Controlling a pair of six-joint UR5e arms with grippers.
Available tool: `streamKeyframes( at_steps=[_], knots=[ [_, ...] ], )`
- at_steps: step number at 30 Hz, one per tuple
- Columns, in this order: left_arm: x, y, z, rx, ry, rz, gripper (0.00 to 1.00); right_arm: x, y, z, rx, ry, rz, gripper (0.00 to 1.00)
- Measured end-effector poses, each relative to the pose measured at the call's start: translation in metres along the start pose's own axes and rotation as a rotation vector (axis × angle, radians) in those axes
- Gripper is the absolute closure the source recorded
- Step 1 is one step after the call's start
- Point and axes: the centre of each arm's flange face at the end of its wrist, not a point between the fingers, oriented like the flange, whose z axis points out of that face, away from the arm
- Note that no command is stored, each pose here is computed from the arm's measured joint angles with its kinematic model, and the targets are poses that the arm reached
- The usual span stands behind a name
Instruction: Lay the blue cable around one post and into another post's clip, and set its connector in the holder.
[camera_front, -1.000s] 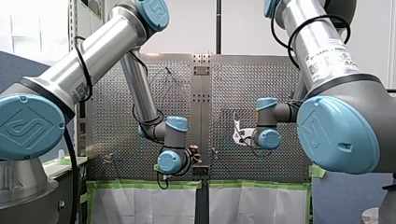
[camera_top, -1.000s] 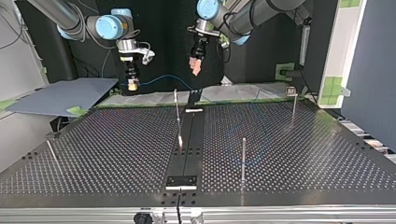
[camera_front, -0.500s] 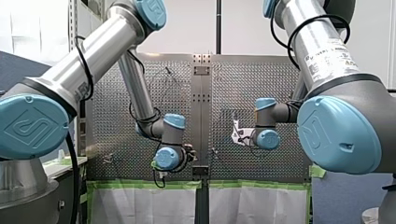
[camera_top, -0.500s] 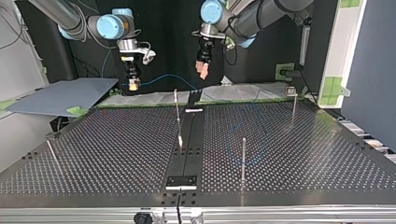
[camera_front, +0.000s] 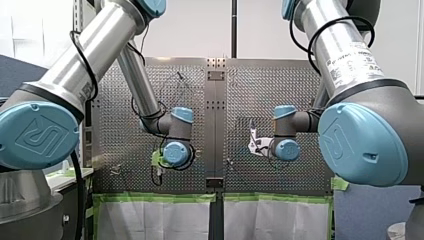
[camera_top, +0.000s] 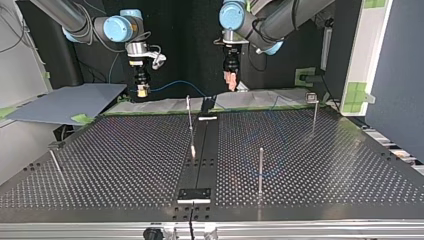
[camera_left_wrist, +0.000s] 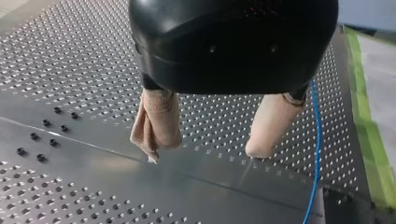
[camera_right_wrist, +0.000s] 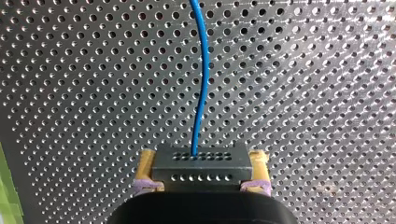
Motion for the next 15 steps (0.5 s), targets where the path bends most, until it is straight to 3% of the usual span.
streamKeyframes(
  at_steps=[5, 15],
  knots=[
    [-0.025, -0.005, 0.006, -0.038, -0.032, 0.027, 0.0, 0.0, 0.001, 0.001, 0.0, 0.007, 0.002, 1.0],
    [-0.095, -0.03, 0.021, -0.102, -0.125, 0.07, 0.0, -0.002, 0.004, 0.002, -0.006, 0.006, 0.002, 1.0]
  ],
)
